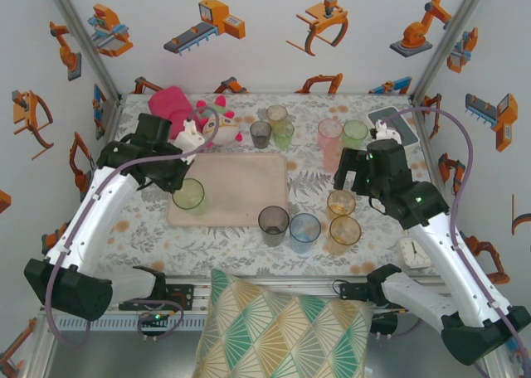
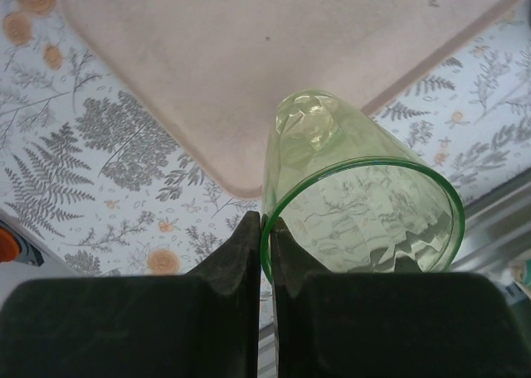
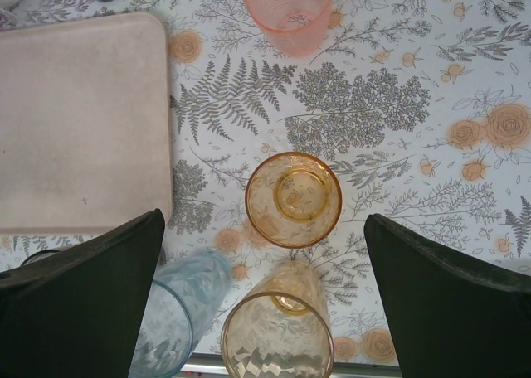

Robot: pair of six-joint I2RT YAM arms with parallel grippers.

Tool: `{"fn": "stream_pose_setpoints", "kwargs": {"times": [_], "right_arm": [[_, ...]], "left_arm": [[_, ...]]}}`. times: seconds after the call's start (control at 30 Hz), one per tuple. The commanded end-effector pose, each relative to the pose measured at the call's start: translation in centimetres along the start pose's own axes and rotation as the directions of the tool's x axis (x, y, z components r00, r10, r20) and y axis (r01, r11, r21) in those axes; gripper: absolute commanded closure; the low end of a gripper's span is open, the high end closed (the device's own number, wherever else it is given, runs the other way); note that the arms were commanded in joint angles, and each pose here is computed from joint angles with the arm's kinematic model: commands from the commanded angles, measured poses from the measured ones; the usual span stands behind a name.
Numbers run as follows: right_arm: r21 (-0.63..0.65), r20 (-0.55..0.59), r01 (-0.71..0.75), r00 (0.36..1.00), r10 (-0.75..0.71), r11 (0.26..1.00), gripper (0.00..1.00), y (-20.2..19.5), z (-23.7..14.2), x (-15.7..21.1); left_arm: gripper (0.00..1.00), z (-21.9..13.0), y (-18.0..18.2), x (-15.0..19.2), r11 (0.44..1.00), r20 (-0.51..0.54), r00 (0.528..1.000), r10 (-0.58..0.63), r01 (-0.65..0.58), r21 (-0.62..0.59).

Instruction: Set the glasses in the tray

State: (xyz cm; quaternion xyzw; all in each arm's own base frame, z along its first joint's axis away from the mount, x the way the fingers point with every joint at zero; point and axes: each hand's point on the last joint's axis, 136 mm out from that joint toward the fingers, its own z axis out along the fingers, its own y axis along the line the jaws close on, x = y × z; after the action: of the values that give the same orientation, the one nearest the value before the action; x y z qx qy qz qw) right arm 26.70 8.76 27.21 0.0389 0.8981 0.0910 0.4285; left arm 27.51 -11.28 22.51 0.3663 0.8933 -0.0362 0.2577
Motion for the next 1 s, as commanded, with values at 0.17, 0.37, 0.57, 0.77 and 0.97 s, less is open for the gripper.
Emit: {"fn": "stream_pose_setpoints", "kwargs": {"times": [0.17,0.37,0.57,0.77,0.97], "right_arm": [[-0.014,0.032,-0.003,0.999,0.003,1.0,0.04,0.0,-0.5,-0.2],[-0.011,0.02,-0.007,1.0,0.008,1.0,0.04,-0.1,-0.3,0.3],[-0.009,0.025,-0.012,1.0,0.012,1.0,0.04,-0.3,-0.5,0.5],[-0.007,0.015,-0.01,1.0,0.01,1.0,0.04,-0.4,-0.3,0.8],[-0.008,0.012,-0.012,1.0,0.012,1.0,0.04,-0.3,-0.1,0.9]], "left_arm": [[1.0,2.0,2.6,1.7,0.998,0.002,0.999,-0.053,0.053,-0.017],[1.0,3.1,3.9,2.6,0.996,-0.009,0.996,-0.084,0.083,-0.035],[1.0,4.2,4.4,3.7,0.994,-0.032,0.994,-0.104,0.102,-0.04],[1.0,4.9,4.6,4.7,0.993,-0.064,0.991,-0.118,0.116,-0.029],[1.0,5.5,4.6,5.5,0.992,-0.083,0.988,-0.129,0.128,-0.017]]}}
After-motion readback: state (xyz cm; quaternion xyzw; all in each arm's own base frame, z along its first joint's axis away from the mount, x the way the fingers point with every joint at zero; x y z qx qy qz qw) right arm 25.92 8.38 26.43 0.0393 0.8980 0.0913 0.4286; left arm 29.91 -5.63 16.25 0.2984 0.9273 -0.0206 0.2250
